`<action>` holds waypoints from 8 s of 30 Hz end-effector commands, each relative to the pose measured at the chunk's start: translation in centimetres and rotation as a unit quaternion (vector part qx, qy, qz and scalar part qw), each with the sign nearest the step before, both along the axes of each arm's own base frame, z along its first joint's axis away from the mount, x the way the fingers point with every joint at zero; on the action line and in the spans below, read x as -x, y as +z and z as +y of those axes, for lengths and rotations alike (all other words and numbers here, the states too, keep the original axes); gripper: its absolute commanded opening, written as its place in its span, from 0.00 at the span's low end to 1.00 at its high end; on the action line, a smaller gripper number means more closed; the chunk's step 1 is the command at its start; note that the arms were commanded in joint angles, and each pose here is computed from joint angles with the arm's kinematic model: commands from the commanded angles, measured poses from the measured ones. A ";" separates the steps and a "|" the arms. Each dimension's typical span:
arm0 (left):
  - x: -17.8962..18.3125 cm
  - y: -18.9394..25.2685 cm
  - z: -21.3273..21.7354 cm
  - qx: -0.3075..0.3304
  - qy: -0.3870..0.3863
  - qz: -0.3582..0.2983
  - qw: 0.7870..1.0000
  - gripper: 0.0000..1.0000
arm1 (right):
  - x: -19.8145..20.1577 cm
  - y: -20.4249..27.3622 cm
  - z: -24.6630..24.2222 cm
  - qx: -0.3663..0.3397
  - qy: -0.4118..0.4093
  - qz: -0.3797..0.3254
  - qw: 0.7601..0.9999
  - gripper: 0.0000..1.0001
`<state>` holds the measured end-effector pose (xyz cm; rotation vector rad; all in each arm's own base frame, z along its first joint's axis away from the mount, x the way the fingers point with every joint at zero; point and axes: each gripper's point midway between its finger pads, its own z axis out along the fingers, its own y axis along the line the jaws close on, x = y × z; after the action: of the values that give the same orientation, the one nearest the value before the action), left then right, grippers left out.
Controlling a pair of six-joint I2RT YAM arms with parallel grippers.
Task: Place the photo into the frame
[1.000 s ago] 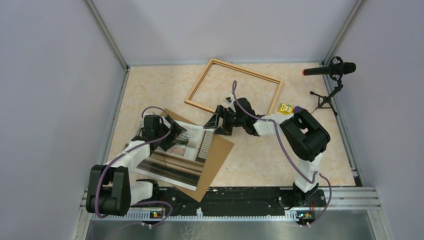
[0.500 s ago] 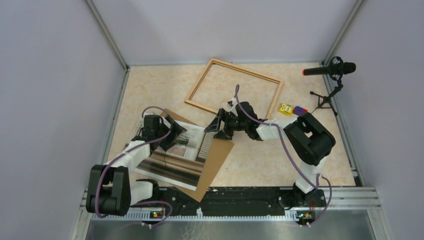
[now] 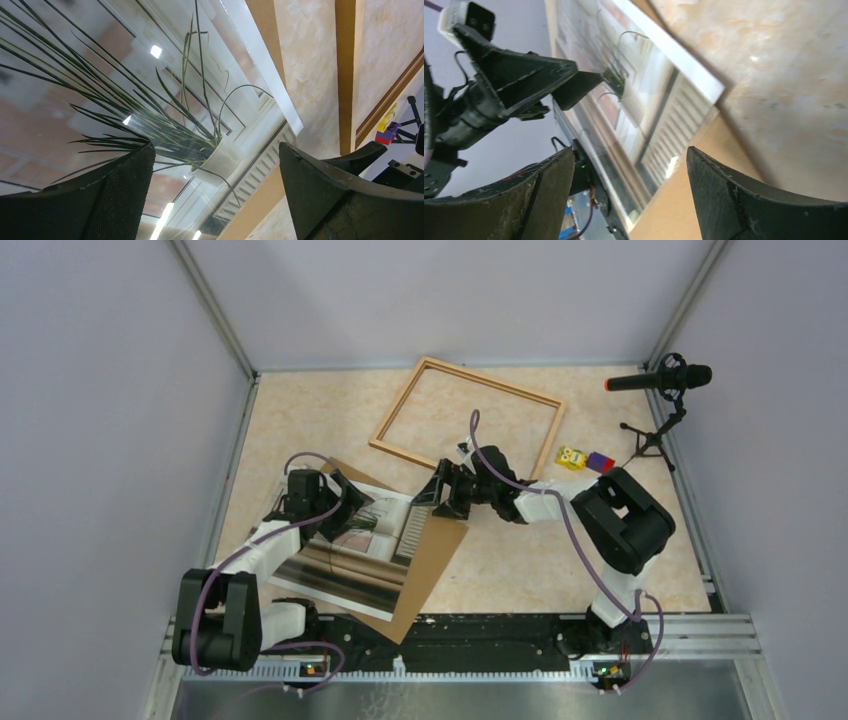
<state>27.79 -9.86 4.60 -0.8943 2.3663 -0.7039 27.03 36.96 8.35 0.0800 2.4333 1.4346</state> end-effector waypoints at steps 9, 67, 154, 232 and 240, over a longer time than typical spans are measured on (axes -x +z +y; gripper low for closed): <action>5.4 -5.0 0.9 -0.032 -0.014 0.120 0.992 0.99 | -3.4 -3.7 -0.6 0.059 -0.005 -0.033 0.998 0.81; 4.9 -4.2 0.3 -0.024 -0.035 0.093 0.995 0.99 | 0.4 3.6 2.6 -0.145 0.020 -0.001 0.989 0.68; -2.7 6.2 18.3 -0.248 0.195 0.082 0.945 0.99 | 1.3 -4.5 5.2 0.105 0.109 -0.092 0.984 0.75; -9.1 1.0 12.6 0.017 0.035 -0.022 0.999 0.99 | -2.4 -2.8 -6.4 0.106 -0.017 -0.053 0.993 0.78; -5.8 1.0 17.4 -0.088 0.173 0.138 0.971 0.99 | -3.0 -3.7 -10.9 0.193 -0.007 -0.064 0.979 0.81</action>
<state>36.65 5.03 5.48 -1.0653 2.2955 -0.5471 30.45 28.66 4.60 -0.0025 2.5104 1.0712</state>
